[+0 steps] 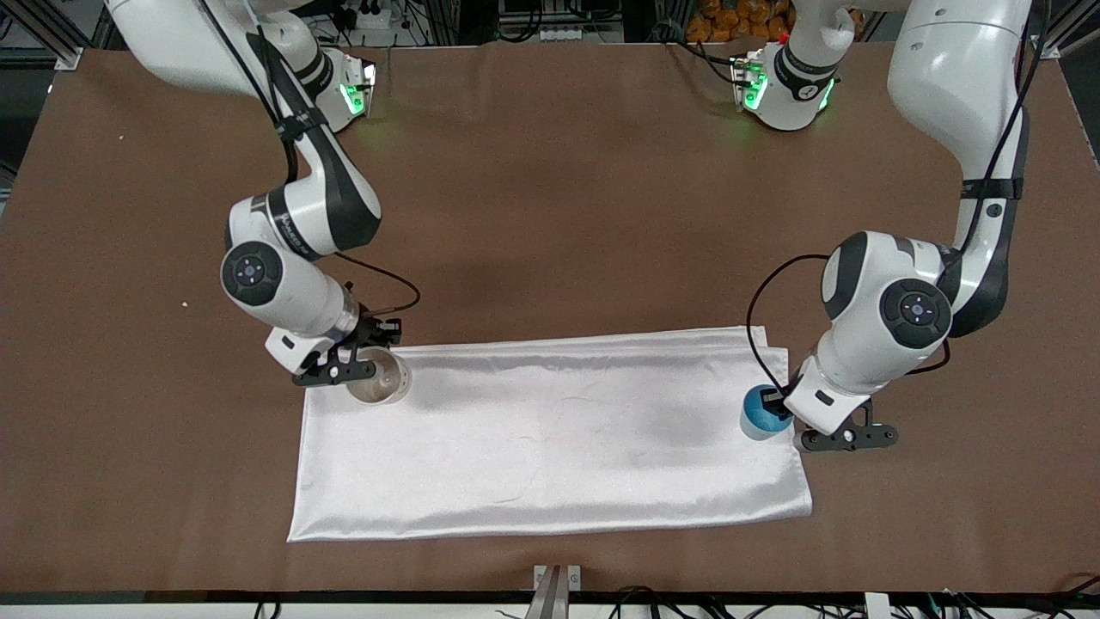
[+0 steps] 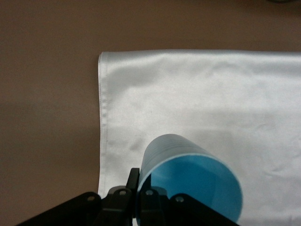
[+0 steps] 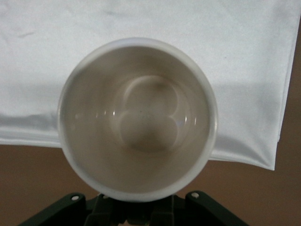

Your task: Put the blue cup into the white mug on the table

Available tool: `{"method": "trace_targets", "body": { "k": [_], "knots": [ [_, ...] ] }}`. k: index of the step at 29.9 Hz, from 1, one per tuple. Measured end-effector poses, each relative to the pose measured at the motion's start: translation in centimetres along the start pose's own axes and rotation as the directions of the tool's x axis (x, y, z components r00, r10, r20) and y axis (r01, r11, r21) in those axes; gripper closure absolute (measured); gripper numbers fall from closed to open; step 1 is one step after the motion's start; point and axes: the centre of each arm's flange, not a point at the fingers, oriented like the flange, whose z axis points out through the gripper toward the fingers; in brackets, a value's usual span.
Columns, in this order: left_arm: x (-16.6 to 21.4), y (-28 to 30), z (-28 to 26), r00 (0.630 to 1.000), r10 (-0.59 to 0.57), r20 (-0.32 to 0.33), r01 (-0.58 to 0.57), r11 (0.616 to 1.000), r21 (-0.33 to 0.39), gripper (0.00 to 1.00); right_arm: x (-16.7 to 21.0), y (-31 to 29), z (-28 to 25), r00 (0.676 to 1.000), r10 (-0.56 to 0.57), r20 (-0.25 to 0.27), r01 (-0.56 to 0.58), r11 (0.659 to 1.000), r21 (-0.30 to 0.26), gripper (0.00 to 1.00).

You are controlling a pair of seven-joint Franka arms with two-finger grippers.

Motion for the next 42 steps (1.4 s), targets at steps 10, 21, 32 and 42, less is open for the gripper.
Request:
{"method": "trace_targets", "body": {
  "k": [10, 21, 32, 42],
  "knots": [
    [-1.8, 4.3, -2.4, 0.998, 0.064, 0.018, -0.064, 0.998, -0.002, 0.96, -8.6, -3.5, 2.5, 0.998, 0.023, -0.060, -0.023, 1.000, -0.002, 0.90],
    [-3.9, 6.5, -2.4, 0.989, 0.103, 0.105, -0.105, 0.994, 0.020, 0.96, -13.0, -12.5, 3.2, 0.989, 0.124, -0.077, -0.122, 0.992, 0.029, 0.90],
    [-5.6, 9.0, -2.9, 0.978, 0.141, 0.155, -0.144, 0.990, 0.009, 0.96, -15.9, -17.2, 3.7, 0.981, 0.161, -0.105, -0.154, 0.985, 0.071, 0.90],
    [-6.7, 10.0, -1.9, 0.976, 0.124, 0.180, -0.131, 0.991, 0.023, 0.96, -16.9, -18.5, 6.1, 0.980, 0.158, -0.121, -0.148, 0.985, 0.092, 0.90]
  ]
}}
